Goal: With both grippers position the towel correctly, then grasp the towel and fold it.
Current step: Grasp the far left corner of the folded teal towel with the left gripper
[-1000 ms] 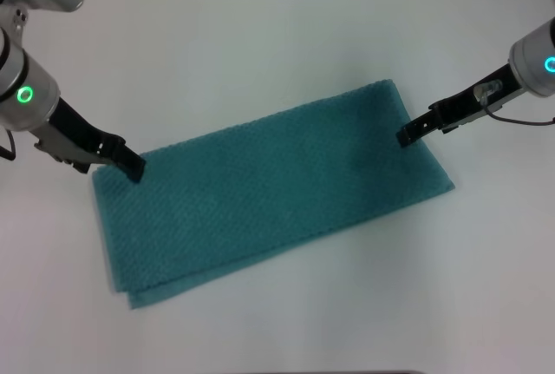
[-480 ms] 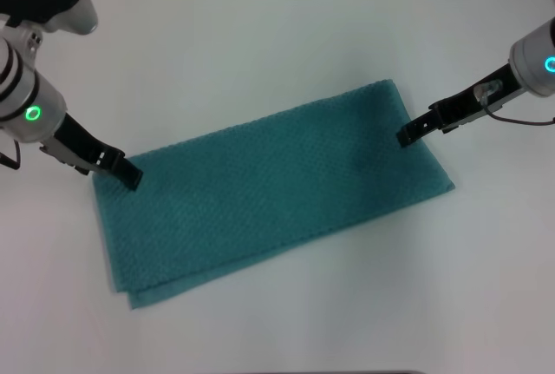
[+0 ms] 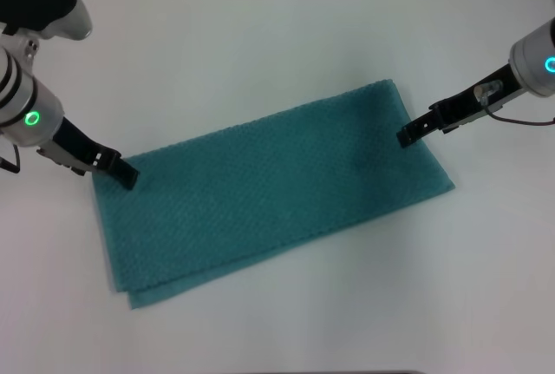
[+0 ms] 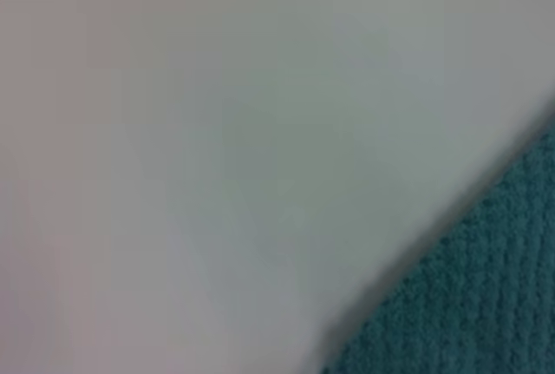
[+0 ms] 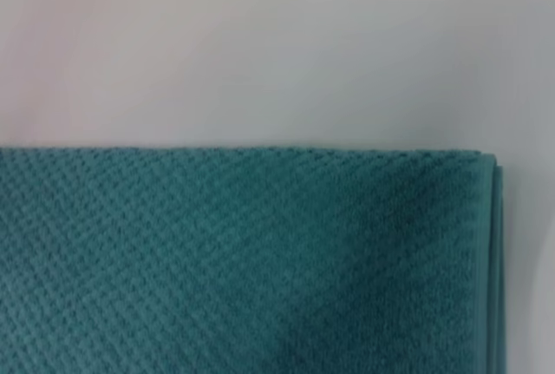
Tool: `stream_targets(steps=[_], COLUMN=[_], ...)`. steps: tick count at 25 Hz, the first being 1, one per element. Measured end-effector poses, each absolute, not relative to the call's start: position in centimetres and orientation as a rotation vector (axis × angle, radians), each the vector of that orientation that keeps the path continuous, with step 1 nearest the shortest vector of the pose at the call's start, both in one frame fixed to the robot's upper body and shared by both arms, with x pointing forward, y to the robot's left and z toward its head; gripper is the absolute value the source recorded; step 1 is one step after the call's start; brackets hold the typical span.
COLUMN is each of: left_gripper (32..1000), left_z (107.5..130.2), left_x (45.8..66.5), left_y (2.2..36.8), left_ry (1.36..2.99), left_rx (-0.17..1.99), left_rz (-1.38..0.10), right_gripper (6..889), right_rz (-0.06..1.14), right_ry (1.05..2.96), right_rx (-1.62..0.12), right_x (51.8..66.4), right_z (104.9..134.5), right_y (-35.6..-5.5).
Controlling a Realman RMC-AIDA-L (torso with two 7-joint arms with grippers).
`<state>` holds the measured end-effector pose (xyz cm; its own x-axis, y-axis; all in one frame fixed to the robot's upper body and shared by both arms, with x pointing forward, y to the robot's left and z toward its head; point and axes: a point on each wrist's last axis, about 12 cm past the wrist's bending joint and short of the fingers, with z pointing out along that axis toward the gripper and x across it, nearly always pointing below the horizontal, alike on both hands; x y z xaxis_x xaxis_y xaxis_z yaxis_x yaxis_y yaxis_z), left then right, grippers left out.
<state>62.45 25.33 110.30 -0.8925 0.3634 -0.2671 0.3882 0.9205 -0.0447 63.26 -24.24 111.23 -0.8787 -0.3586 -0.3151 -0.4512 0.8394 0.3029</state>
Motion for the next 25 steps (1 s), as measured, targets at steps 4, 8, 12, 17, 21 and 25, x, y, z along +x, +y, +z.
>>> stream_targets(steps=[4,8,12,17,21,25], left_gripper=[844,844,844,844,844,844], left_z=[110.2,109.7,109.4,109.3,109.1,108.8], left_x=[62.5,62.5,62.5,62.6,62.5,62.5], left_y=[25.6,25.7,25.7,25.6,25.6,25.7], left_ry=[2.820,2.824,2.820,2.811,2.810,2.816], left_rx=[0.557,0.550,0.551,0.550,0.548,0.545], left_rz=[-0.131,-0.127,-0.119,-0.114,-0.114,-0.109], right_gripper=[796,791,787,782,778,773], right_rz=[0.546,0.545,0.547,0.546,0.546,0.547], right_ry=[2.773,2.772,2.771,2.771,2.771,2.769], right_rx=[-0.621,-0.623,-0.622,-0.624,-0.624,-0.627], right_x=[63.3,63.3,63.3,63.3,63.3,63.3], right_z=[111.2,111.2,111.2,111.2,111.2,111.3], right_y=[-24.2,-24.2,-24.2,-24.2,-24.2,-24.1])
